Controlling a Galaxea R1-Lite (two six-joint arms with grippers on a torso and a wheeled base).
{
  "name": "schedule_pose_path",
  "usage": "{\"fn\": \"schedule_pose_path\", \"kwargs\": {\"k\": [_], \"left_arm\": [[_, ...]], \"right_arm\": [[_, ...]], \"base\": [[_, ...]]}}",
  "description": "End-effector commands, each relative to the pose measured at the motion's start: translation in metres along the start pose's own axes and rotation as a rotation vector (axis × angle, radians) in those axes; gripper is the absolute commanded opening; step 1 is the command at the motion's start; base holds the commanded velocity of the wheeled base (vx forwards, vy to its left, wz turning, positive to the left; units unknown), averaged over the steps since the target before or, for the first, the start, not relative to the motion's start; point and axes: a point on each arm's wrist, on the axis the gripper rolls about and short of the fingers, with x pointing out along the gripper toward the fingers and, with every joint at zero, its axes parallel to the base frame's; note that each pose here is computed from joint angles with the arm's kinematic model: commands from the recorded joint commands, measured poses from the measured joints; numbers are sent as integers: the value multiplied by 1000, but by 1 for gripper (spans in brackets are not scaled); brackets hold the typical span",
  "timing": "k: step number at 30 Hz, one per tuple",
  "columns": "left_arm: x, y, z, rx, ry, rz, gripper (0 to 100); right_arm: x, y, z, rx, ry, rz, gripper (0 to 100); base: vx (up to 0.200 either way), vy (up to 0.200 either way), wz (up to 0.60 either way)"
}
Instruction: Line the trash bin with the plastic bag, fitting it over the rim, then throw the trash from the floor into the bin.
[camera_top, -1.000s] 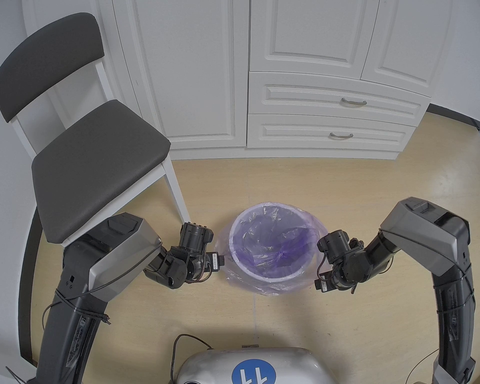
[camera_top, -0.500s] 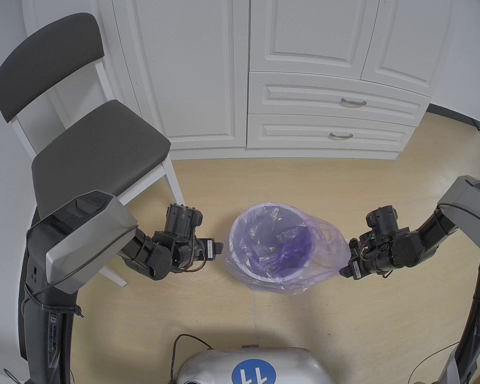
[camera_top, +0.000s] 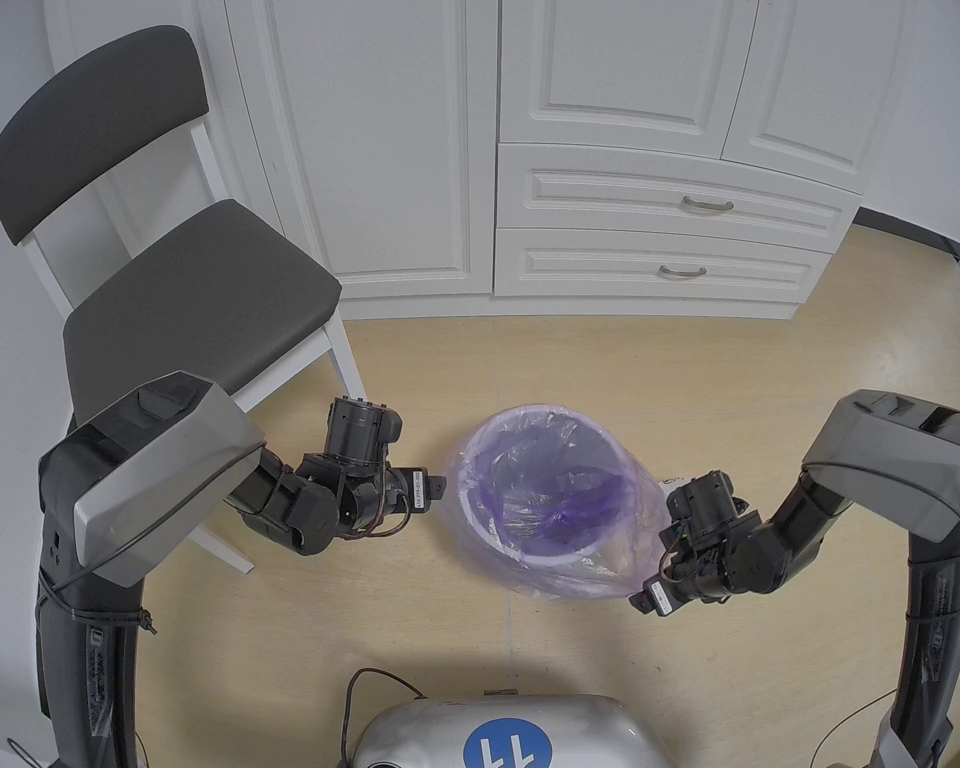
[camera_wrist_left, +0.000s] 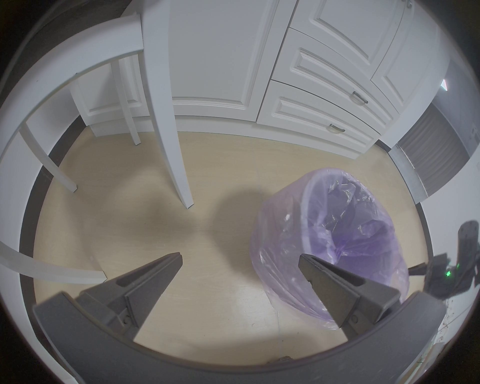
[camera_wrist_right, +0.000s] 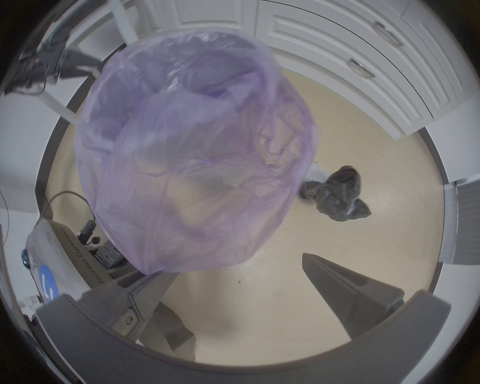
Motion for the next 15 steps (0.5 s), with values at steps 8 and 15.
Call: {"fn": "schedule_pose_path", "kwargs": {"k": [8,15], "left_arm": [[-36,-24,8,27,-32,-60,100],[-44,-43,-3,59,-10,-100,100]], "right_arm": [[5,45,-50,-186,-66,181,100],[8,34,-80,-370,-300,323,100]], "base": [[0,0,0],[0,0,0]]}}
